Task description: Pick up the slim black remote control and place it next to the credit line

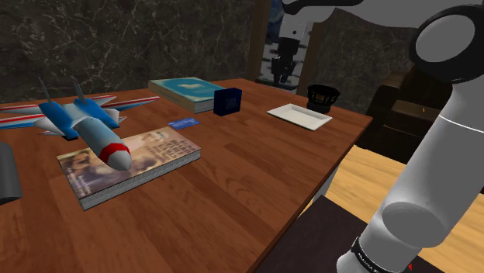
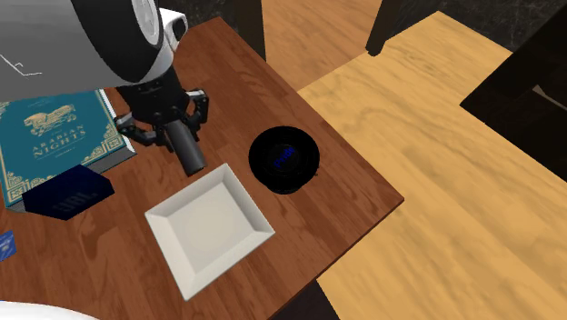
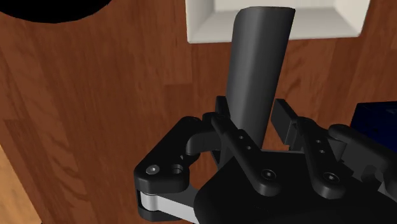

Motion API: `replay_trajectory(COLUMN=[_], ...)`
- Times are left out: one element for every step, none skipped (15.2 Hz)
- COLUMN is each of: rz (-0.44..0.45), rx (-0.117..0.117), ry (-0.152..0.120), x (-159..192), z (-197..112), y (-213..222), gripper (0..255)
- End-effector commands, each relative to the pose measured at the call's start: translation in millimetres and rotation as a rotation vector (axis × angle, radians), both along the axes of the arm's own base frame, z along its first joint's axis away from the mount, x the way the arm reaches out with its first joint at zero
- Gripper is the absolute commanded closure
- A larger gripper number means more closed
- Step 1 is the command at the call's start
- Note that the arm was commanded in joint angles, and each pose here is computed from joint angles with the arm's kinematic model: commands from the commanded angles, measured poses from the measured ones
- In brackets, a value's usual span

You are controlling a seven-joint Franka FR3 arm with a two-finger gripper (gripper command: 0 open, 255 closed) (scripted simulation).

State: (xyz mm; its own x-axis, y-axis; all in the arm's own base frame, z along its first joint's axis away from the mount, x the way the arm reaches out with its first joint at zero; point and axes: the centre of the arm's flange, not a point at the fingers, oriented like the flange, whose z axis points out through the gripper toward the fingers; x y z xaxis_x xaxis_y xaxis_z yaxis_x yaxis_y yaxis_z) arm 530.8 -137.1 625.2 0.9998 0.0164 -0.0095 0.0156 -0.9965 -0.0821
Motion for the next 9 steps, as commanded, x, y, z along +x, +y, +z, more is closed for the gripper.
replay_trajectory(rz=[-0.001, -0.001, -0.001, -0.001, -0.001, -0.001, -0.001, -0.001, -0.001], rx=[-0.001, -0.001, -0.001, -0.001, -0.001, -0.001, -0.001, -0.001, -0.001], ry=[0.000, 0.000, 0.000, 0.000, 0.000, 0.000, 0.000, 0.000, 0.000], x=[-13.0, -18.3, -23.6, -28.8, -34.1, -39.4, -44.7, -49.9, -55.2], z=[1.1, 1.2, 1.3, 1.4, 1.5, 1.5, 1.6, 1.7, 1.8], y=[25.2, 37.3, 49.4, 61.5, 73.6, 85.7, 97.8, 109.9, 122.0], gripper=[255, 255, 255, 255, 255, 255, 255, 255, 255])
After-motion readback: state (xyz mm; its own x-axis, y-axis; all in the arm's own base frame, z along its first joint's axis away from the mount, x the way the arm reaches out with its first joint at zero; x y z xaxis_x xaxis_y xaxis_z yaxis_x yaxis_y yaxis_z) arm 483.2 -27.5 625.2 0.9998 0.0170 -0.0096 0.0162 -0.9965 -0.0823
